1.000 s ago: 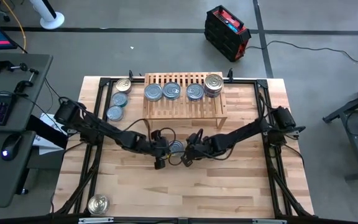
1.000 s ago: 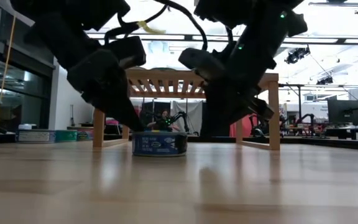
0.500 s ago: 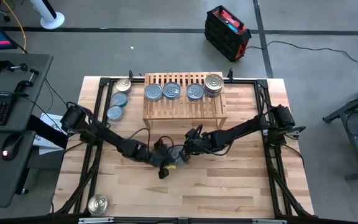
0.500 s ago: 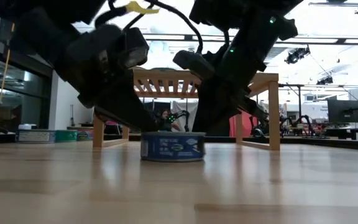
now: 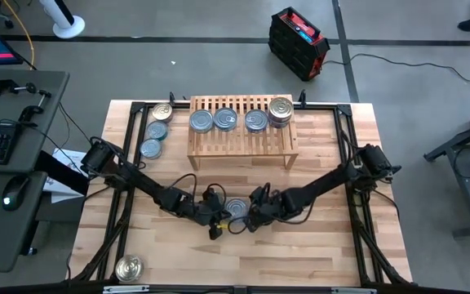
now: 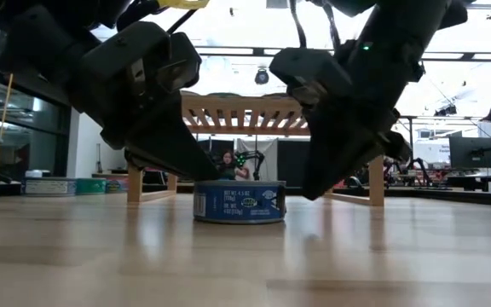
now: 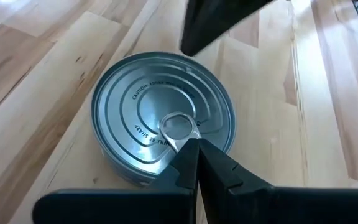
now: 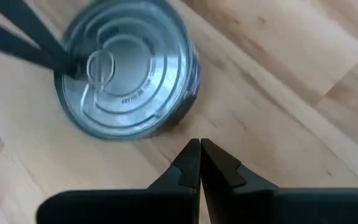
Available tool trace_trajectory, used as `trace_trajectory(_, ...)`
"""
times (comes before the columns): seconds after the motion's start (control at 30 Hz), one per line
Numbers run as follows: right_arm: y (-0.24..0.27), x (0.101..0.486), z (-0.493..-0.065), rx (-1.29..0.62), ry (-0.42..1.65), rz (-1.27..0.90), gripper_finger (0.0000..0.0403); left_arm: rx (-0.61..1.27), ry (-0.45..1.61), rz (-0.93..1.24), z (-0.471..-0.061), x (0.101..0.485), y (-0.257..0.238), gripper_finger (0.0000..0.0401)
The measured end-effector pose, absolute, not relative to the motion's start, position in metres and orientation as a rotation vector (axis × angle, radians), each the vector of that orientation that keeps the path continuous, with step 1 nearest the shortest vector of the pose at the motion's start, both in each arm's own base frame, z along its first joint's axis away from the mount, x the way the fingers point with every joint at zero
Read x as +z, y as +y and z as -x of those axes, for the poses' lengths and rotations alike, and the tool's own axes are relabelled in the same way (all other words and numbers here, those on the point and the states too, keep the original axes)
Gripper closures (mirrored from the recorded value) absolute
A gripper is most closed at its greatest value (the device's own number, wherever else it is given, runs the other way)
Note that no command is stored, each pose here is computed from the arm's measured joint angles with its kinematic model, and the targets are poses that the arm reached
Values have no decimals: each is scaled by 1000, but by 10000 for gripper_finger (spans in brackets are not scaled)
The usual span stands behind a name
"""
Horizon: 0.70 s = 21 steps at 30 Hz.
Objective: Stack canned seafood by type on shelf
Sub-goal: Stack the blue tuna can on the blue tuna can on the shelf
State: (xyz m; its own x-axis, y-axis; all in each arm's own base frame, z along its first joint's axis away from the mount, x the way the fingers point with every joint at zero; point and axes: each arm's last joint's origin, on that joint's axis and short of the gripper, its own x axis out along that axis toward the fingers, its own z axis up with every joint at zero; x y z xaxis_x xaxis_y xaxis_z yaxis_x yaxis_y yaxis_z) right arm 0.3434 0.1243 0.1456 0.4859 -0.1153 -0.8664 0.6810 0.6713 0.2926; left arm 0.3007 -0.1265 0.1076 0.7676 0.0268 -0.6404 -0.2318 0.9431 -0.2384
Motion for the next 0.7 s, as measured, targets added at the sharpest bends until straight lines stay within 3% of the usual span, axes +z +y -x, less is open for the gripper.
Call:
trace_trajectory(0.27, 106, 146, -350, -634, 870, -701, 403, 136, 689, 275, -303, 107, -121, 401)
trace_trajectory(0.7, 103, 149, -358, -531, 881, -775, 403, 103, 691, 172, -303, 107, -121, 401)
